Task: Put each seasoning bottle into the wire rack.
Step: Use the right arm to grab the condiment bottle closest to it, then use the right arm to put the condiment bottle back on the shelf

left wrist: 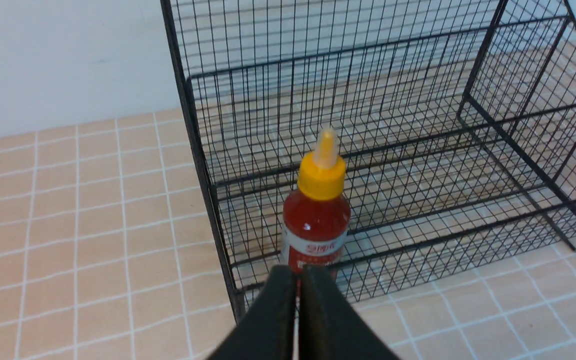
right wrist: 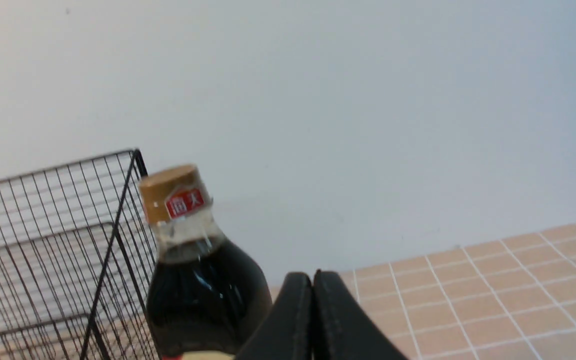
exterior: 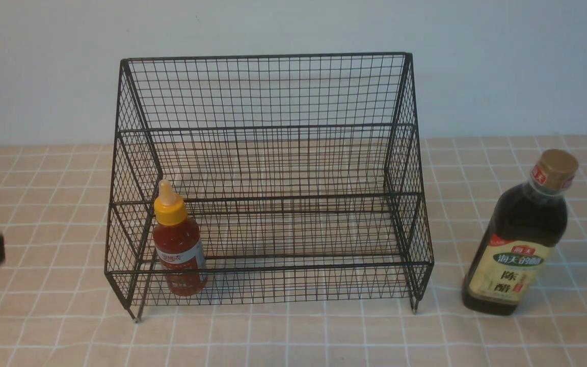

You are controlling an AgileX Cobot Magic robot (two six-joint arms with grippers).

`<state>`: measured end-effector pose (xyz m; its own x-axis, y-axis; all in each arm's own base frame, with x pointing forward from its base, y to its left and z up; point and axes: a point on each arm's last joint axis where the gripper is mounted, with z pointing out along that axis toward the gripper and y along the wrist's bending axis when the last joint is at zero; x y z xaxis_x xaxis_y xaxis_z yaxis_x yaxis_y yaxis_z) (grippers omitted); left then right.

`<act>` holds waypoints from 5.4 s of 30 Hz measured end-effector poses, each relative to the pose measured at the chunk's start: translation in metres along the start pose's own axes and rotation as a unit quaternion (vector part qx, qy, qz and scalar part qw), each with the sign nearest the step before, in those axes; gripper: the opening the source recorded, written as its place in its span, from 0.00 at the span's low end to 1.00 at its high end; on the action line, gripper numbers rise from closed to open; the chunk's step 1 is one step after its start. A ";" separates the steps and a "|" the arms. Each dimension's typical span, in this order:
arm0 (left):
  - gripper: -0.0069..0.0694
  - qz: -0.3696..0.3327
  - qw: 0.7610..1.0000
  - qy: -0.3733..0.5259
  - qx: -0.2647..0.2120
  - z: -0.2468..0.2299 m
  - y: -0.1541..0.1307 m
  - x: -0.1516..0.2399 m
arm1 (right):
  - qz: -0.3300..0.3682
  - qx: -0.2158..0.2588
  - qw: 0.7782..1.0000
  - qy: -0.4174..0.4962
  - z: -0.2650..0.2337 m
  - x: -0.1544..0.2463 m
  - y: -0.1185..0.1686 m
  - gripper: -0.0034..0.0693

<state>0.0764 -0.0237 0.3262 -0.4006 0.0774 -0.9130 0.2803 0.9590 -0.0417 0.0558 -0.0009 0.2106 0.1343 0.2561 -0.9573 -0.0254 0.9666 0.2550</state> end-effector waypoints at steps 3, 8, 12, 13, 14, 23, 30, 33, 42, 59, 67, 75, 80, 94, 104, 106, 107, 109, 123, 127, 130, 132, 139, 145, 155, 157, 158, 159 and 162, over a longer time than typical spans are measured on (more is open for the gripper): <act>0.08 0.001 1.000 0.003 0.001 0.004 0.002 0.033 | 0.002 -0.001 1.000 -0.006 0.000 -0.001 0.000 0.03; 0.08 0.001 1.000 0.007 0.002 0.012 0.004 0.072 | 0.037 -0.004 0.998 -0.047 0.000 -0.009 0.000 0.03; 0.08 0.001 0.999 -0.038 0.007 0.010 0.003 0.069 | 0.095 -0.018 0.992 -0.084 -0.002 -0.034 0.007 0.03; 0.08 0.001 0.999 -0.040 0.007 0.010 0.003 0.068 | 0.095 -0.018 0.992 -0.080 -0.002 -0.033 0.007 0.03; 0.08 0.001 0.999 -0.042 0.007 0.010 0.003 0.068 | 0.104 -0.009 0.991 -0.083 -0.003 -0.051 0.013 0.03; 0.08 0.001 0.999 -0.044 0.007 0.010 0.003 0.068 | 0.012 -0.007 0.973 0.231 0.051 -0.147 0.052 0.03; 0.08 0.001 0.999 -0.044 0.007 0.009 0.003 0.068 | -0.048 -0.013 0.890 0.453 0.122 -0.171 0.064 0.04; 0.08 0.001 0.999 -0.043 0.007 0.009 0.003 0.068 | -0.049 -0.016 0.878 0.477 0.150 -0.173 0.067 0.08; 0.08 0.001 0.999 -0.042 0.007 0.009 0.003 0.068 | -0.117 -0.076 0.842 0.521 0.203 -0.139 0.094 0.46; 0.08 0.001 0.999 -0.042 0.007 0.009 0.003 0.068 | -0.139 -0.030 0.786 0.602 0.248 -0.071 0.088 0.74; 0.08 0.001 0.999 -0.041 0.007 0.010 0.003 0.068 | -0.149 -0.036 0.768 0.622 0.247 -0.067 0.087 0.56; 0.08 0.001 0.999 -0.041 0.007 0.010 0.003 0.068 | -0.159 -0.046 0.771 0.615 0.243 -0.073 0.088 0.53; 0.08 0.001 0.999 -0.041 0.007 0.010 0.003 0.068 | -0.162 -0.050 0.779 0.603 0.230 -0.097 0.090 0.51; 0.08 0.001 0.999 -0.041 0.007 0.010 0.003 0.068 | -0.165 -0.106 0.846 0.495 0.232 -0.178 0.125 0.51; 0.08 0.001 1.000 -0.030 0.006 0.010 0.003 0.070 | -0.163 -0.173 0.876 0.420 0.217 -0.229 0.159 0.51; 0.08 0.001 1.000 -0.030 0.006 0.010 0.003 0.070 | -0.161 -0.177 0.878 0.415 0.216 -0.232 0.161 0.51; 0.08 0.001 1.000 -0.030 0.006 0.010 0.003 0.070 | -0.160 -0.178 0.878 0.416 0.216 -0.232 0.161 0.51; 0.08 0.001 1.000 -0.030 0.006 0.010 0.003 0.070 | -0.157 -0.181 0.876 0.419 0.217 -0.230 0.162 0.51; 0.08 0.001 1.000 -0.030 0.006 0.010 0.003 0.070 | -0.112 -0.235 0.857 0.445 0.266 -0.176 0.193 0.51; 0.08 0.001 1.000 -0.030 0.006 0.010 0.003 0.070 | -0.115 -0.229 0.865 0.432 0.275 -0.172 0.194 0.51; 0.08 0.001 1.000 -0.030 0.006 0.010 0.003 0.070 | -0.121 -0.224 0.867 0.428 0.279 -0.169 0.193 0.51; 0.08 0.001 1.000 -0.030 0.006 0.010 0.003 0.070 | -0.126 -0.219 0.868 0.428 0.280 -0.167 0.192 0.51; 0.08 0.001 1.000 -0.030 0.006 0.010 0.003 0.070 | -0.142 -0.206 0.862 0.441 0.290 -0.154 0.190 0.51; 0.08 0.001 1.000 -0.030 0.006 0.010 0.003 0.070 | -0.150 -0.202 0.833 0.492 0.303 -0.120 0.194 0.51; 0.08 0.001 1.000 -0.030 0.006 0.010 0.003 0.070 | -0.185 -0.189 0.812 0.521 0.304 -0.085 0.217 0.51; 0.08 0.001 1.000 -0.030 0.006 0.010 0.003 0.071 | -0.189 -0.184 0.810 0.524 0.305 -0.081 0.218 0.51; 0.08 0.001 1.000 -0.029 0.006 0.010 0.003 0.071 | -0.192 -0.179 0.808 0.528 0.306 -0.076 0.219 0.51; 0.08 0.001 1.000 -0.029 0.006 0.010 0.003 0.071 | -0.194 -0.177 0.807 0.530 0.307 -0.074 0.219 0.51; 0.08 0.001 1.000 -0.029 0.006 0.010 0.003 0.071 | -0.195 -0.175 0.805 0.532 0.308 -0.070 0.221 0.51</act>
<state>0.0577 -0.0177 0.2575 -0.3481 0.0631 -0.9353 0.2910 0.9557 -0.0438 0.3456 0.1916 0.3760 -0.7195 -0.3844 -0.5784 -0.4902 0.8711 0.0309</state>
